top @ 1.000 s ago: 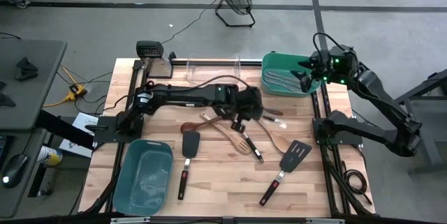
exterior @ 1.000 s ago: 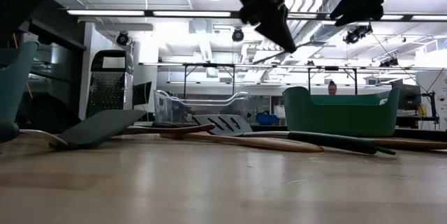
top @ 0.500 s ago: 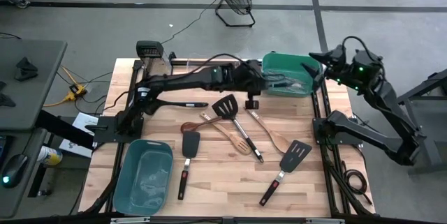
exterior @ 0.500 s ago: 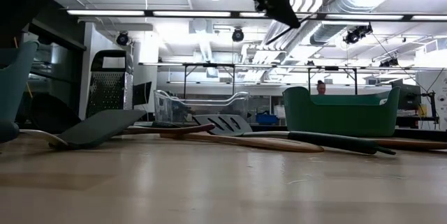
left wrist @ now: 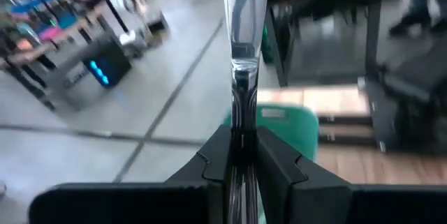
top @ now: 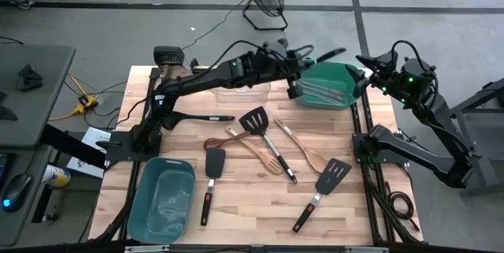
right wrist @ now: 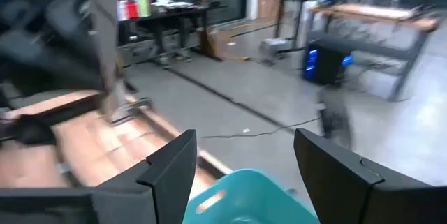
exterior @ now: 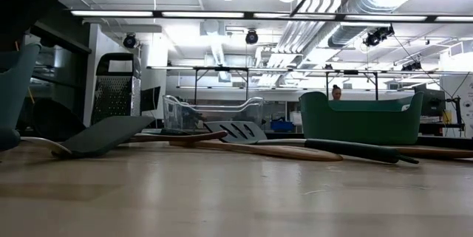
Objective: Pick & Place Kitchen Items
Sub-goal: Put the dinner knife into the green bin
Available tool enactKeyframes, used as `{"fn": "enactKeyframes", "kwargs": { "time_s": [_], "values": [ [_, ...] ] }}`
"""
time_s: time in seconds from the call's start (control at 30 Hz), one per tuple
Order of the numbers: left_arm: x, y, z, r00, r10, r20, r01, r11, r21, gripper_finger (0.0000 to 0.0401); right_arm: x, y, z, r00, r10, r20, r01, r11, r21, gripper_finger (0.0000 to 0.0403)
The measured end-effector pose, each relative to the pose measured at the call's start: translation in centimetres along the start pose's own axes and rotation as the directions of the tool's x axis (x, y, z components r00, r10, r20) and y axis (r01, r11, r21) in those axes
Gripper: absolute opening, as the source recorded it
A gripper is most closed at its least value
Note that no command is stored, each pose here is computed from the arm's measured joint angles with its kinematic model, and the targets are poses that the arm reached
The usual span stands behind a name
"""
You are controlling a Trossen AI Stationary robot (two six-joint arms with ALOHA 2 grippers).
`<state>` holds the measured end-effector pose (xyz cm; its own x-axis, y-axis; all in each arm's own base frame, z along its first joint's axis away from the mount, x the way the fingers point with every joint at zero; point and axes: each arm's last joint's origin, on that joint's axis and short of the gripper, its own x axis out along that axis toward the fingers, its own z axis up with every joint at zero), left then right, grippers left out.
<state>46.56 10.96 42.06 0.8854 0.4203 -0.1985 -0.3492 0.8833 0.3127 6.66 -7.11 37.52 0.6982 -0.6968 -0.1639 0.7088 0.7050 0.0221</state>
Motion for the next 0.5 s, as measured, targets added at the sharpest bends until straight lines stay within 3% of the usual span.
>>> {"fn": "enactKeyframes", "kwargs": {
  "time_s": [0.13,0.27,0.5],
  "values": [
    [-0.3,0.1,1.2,0.994,-0.038,0.101,0.041,0.999,-0.029,0.0038,0.8,0.4,-0.1,0.986,0.163,-0.030,-0.163,0.987,0.001,0.0233],
    [-0.4,0.0,1.9,0.974,-0.121,0.192,0.136,0.989,-0.065,0.0038,1.7,1.0,-0.1,0.932,0.358,-0.054,-0.360,0.933,-0.020,0.0233],
    [-0.6,-0.2,2.4,0.941,-0.209,0.265,0.236,0.969,-0.071,0.0038,3.5,1.3,0.2,0.863,0.504,-0.044,-0.505,0.863,-0.016,0.0233]
  ]
}}
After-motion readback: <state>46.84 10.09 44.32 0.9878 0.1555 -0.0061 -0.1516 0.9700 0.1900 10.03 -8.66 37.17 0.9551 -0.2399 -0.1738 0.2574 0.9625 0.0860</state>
